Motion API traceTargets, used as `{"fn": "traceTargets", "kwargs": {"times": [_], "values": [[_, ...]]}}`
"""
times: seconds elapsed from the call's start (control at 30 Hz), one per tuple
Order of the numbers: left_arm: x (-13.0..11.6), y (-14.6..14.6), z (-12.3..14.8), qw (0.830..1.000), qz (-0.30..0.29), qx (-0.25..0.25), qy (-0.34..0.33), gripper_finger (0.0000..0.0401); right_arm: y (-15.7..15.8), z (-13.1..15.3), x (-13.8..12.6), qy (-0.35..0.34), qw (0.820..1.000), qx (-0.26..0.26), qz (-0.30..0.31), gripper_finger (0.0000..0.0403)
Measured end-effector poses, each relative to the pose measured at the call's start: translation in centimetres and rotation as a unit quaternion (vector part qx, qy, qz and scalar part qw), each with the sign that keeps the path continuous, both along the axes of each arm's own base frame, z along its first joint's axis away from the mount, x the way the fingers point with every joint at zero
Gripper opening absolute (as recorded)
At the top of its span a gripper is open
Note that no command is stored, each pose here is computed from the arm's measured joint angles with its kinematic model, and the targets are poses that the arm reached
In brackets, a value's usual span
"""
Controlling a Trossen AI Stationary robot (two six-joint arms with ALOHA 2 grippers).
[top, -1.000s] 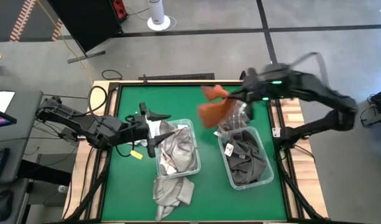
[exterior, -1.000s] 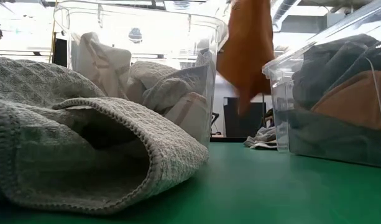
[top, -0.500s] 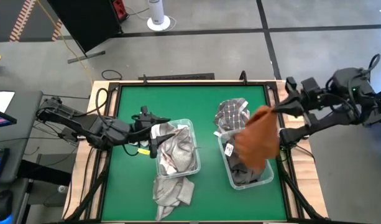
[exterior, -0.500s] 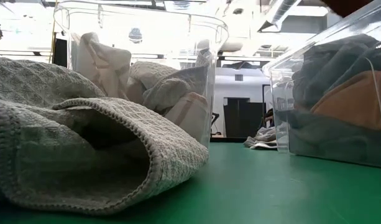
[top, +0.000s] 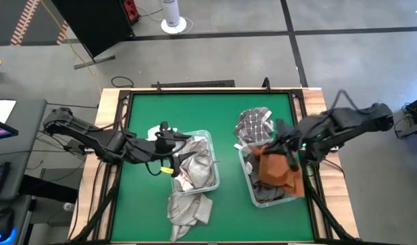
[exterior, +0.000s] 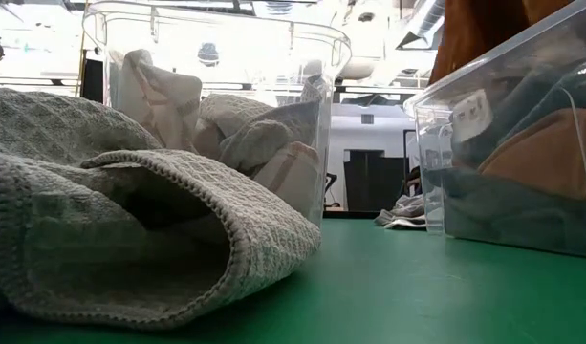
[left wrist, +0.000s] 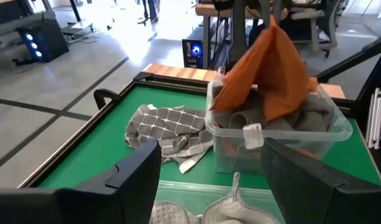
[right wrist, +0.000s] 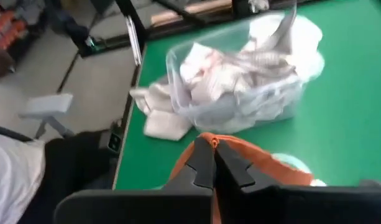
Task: Sort microfiber towel by color & place in baskets
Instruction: Put the orange microfiber towel into the right transparent bin
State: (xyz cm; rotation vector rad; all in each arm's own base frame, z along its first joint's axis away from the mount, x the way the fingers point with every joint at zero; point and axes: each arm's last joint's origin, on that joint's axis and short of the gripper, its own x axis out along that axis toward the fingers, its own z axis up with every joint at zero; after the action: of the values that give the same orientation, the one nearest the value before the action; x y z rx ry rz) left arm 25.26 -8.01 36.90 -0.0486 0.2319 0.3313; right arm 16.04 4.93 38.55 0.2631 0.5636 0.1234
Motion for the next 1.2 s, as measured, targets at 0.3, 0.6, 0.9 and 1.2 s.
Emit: {"fn": "traceTargets", "kwargs": {"times": [0.3,0.6,0.9,1.2], "values": [[0.9,-0.4,-1.1,1.0,0.002,0.002,0.022,0.0265,1.3,-9.0,3.3,0.217,0.975,-0.008,-0.039,0.002],[0.9,-0.3,-1.0,1.0,0.003,0.002,0.02,0.0265,2.3,-16.3,5.4,0.363,0.93,-0.051,-0.034,0.0035],[0.9,-0.3,-1.0,1.0,0.003,0.003,0.021,0.0265,3.0,-20.4,7.4,0.433,0.895,-0.101,-0.007,0.0094],[0.9,-0.3,-1.0,1.0,0.003,0.003,0.022,0.0265,2.6,-16.4,7.2,0.417,0.904,-0.091,-0.008,0.0225]]}}
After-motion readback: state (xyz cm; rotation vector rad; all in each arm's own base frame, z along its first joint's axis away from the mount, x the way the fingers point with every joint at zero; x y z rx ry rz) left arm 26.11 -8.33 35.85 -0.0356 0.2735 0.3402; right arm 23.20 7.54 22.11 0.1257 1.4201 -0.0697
